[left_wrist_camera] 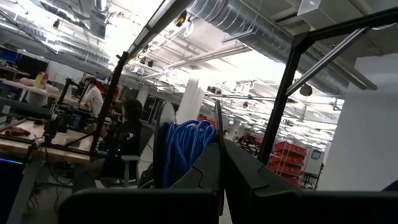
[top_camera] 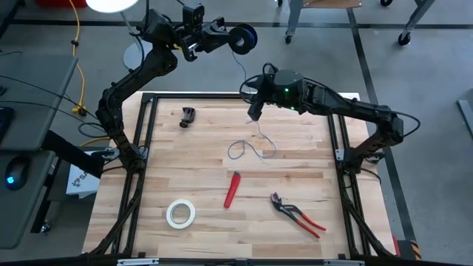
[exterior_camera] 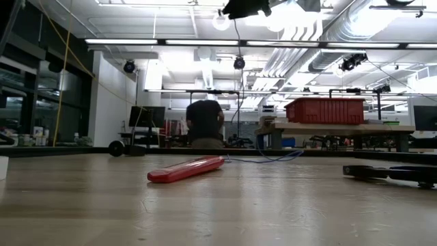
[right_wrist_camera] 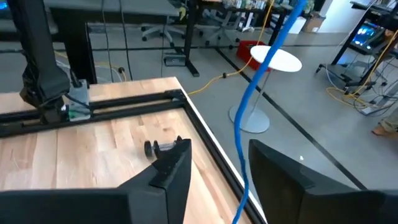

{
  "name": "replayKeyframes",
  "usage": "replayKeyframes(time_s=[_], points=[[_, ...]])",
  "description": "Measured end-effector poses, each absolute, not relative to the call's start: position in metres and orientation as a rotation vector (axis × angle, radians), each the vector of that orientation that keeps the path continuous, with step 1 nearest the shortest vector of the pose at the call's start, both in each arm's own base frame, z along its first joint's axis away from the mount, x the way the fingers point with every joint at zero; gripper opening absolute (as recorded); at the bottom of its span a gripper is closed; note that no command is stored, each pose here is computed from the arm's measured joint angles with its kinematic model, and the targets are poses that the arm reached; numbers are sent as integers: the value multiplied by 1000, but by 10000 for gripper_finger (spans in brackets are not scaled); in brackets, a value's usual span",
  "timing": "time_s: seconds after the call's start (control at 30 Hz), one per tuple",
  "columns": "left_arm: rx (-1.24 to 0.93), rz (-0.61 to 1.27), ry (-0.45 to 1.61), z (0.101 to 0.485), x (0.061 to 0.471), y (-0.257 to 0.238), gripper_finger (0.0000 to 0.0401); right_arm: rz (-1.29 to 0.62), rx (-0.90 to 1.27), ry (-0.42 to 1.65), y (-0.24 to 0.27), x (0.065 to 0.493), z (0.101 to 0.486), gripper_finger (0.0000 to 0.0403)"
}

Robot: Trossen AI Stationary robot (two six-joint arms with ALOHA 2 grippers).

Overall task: Coil cords
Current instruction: Coil the blue wire cable onto the black spool

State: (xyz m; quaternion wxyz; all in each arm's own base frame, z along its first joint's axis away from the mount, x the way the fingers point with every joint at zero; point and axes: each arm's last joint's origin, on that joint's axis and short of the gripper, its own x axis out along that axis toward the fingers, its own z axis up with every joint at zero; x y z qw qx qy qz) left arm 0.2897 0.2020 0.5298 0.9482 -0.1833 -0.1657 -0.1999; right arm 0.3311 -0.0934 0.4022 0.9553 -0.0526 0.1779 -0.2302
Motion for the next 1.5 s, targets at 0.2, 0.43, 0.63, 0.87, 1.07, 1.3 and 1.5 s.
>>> replayKeyframes(time_s=[0.2,0.43,0.63,0.87,1.07,1.3,1.5], points=[[-370,-409,-336,530,289,202,1,-514,-144,367,-90,330,404,81],[-373,-388,-337,530,284,209,1,-501,-143,334,-79,322,414,3],[-348,-355,-300,533,260,227,1,-461,-76,299,-65,299,431,1],[-459,-266,-131,522,241,241,1,-448,-44,219,-55,268,455,0],[-533,-233,41,503,238,232,1,-464,-40,148,-56,251,468,0],[-550,-87,198,478,241,224,1,-467,-36,88,-57,247,475,0],[-603,-129,262,470,254,212,1,-485,-54,91,-60,246,476,0]])
